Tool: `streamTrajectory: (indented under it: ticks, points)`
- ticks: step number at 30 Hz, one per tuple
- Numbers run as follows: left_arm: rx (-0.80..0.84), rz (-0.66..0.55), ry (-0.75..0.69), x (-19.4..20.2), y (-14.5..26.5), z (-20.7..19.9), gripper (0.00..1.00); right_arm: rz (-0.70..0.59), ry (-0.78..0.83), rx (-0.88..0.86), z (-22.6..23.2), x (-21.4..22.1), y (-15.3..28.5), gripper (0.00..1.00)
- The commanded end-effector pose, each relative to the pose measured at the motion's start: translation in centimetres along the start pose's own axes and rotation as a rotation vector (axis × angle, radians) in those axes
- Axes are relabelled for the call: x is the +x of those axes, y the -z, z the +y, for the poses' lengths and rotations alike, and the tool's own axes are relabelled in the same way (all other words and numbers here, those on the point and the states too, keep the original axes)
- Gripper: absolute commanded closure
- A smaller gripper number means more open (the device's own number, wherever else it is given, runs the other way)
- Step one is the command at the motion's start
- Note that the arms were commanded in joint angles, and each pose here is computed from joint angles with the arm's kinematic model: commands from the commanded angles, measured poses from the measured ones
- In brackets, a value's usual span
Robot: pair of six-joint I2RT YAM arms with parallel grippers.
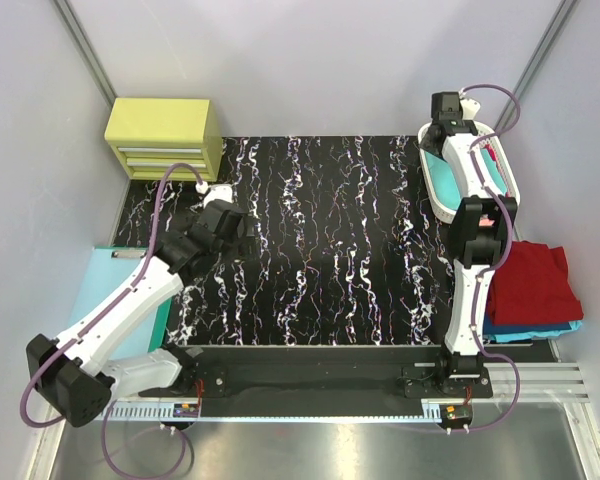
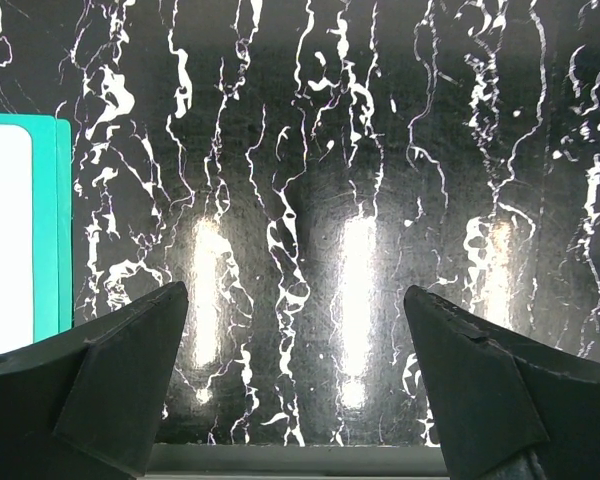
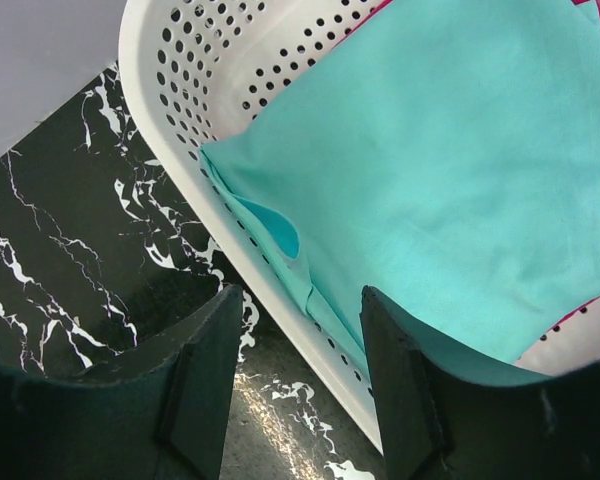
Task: Fold and stack the t-shirts
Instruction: Grab crumpled tshirt from bin with the right arm
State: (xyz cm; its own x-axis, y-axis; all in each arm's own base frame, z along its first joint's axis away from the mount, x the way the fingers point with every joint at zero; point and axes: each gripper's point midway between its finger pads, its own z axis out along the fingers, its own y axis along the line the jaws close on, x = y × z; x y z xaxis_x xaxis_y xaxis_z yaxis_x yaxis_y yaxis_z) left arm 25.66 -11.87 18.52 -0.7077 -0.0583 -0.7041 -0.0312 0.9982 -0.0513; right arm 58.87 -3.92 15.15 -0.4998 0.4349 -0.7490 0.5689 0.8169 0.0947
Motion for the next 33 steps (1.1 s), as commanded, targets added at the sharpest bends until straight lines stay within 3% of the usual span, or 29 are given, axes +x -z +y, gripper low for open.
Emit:
streamTrajectory:
  ticks: [1,21,31,33]
  points:
    - [-0.012,-0.014,-0.010,-0.7,-0.3,-0.3,0.04,0.017,-0.017,-0.015,0.0,0.2,-0.5,0.41]
    - [-0.018,0.036,-0.030,0.2,-1.5,-0.8,0.04,0.109,-0.067,-0.063,-0.8,2.3,-5.0,0.43]
    - [-0.021,0.044,-0.044,0.2,-1.8,-1.1,0.04,0.121,-0.070,-0.084,-0.4,2.6,-5.1,0.49]
    - [-0.021,0.046,-0.046,0.3,-1.8,-1.0,0.04,0.125,-0.071,-0.087,-0.4,2.7,-5.1,0.56]
